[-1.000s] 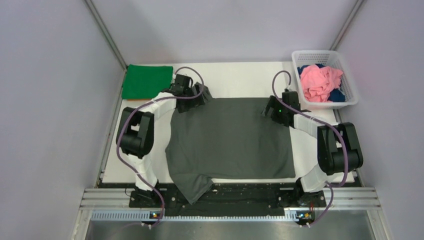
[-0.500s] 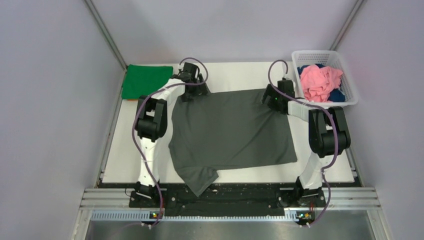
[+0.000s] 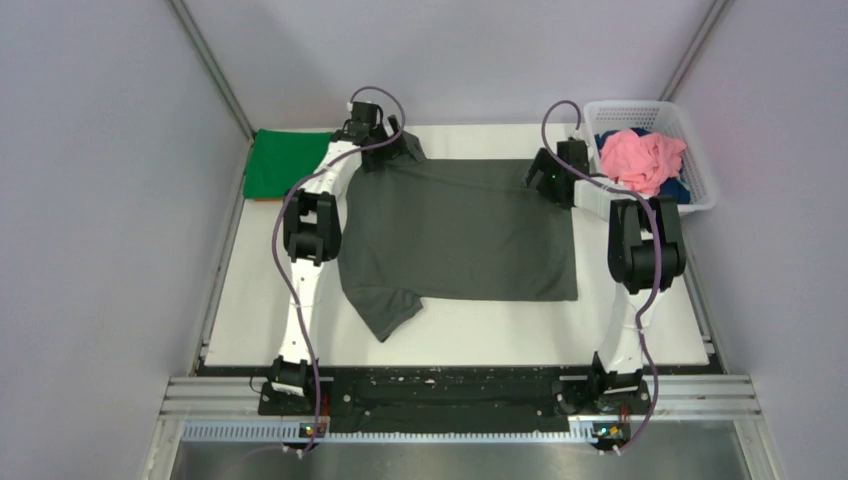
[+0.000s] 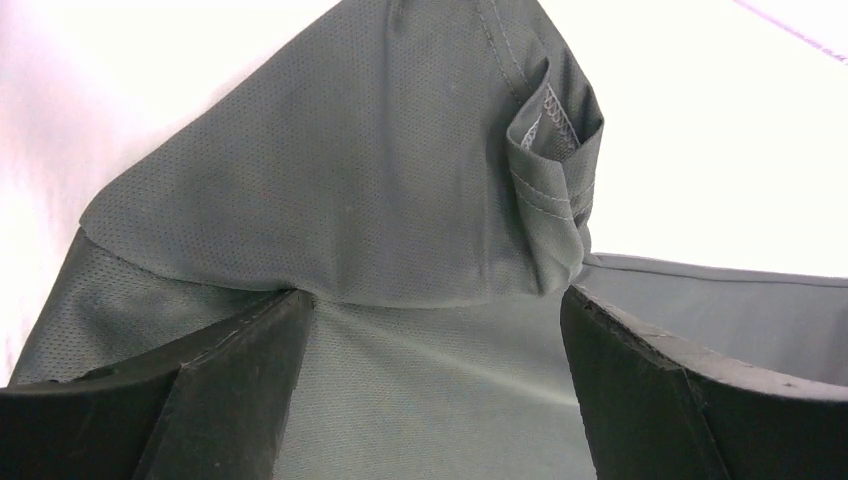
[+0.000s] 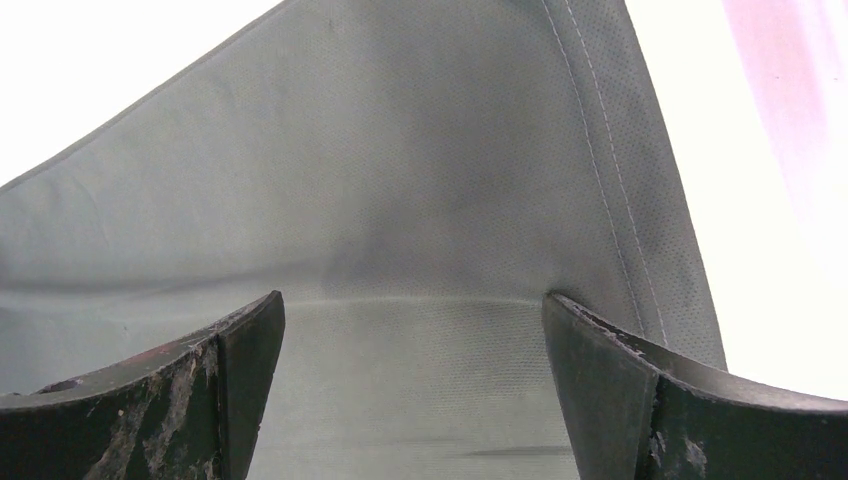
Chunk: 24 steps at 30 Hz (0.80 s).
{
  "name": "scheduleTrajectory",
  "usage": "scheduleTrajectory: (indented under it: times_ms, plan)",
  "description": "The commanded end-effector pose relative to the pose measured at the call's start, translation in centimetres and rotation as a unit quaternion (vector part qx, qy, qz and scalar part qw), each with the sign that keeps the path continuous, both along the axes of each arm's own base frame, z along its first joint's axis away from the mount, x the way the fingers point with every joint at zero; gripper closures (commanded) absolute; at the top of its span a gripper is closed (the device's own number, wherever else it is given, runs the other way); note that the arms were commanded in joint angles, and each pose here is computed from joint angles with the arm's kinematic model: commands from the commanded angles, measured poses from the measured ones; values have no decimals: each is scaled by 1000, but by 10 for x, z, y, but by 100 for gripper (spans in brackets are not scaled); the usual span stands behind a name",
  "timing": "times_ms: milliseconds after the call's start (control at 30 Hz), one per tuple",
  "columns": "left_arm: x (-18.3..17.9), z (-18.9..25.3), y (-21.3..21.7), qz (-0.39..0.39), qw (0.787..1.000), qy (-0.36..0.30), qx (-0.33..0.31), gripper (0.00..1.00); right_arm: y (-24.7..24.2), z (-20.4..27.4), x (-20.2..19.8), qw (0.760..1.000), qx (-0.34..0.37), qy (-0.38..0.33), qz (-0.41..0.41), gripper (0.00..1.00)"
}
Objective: Fold and stack the t-shirts
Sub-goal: Flatten out the tshirt
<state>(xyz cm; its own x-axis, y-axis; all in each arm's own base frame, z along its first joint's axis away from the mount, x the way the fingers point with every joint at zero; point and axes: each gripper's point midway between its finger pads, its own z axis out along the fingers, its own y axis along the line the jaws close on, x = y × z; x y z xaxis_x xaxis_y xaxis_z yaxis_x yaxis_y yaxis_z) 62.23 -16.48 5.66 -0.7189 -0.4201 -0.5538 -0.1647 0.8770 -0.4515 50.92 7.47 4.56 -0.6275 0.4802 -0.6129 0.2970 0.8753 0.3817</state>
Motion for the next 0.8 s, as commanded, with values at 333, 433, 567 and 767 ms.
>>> scheduleTrajectory:
  times_ms: [333, 433, 567, 767]
  plan:
    - [-150, 139, -11, -23, 995, -61, 75, 1, -34, 87, -129, 999, -42, -34, -10, 1]
    - [-219, 120, -12, -17, 994, -52, 95, 1, -43, 80, -171, 998, -41, -40, -31, 1]
    - [-305, 71, -1, -14, 993, 13, 117, 1, -53, 71, -204, 995, -26, -53, -78, 1]
    - [-404, 18, 27, 3, 986, 92, 139, 10, -48, 73, -217, 995, -9, -72, -68, 1]
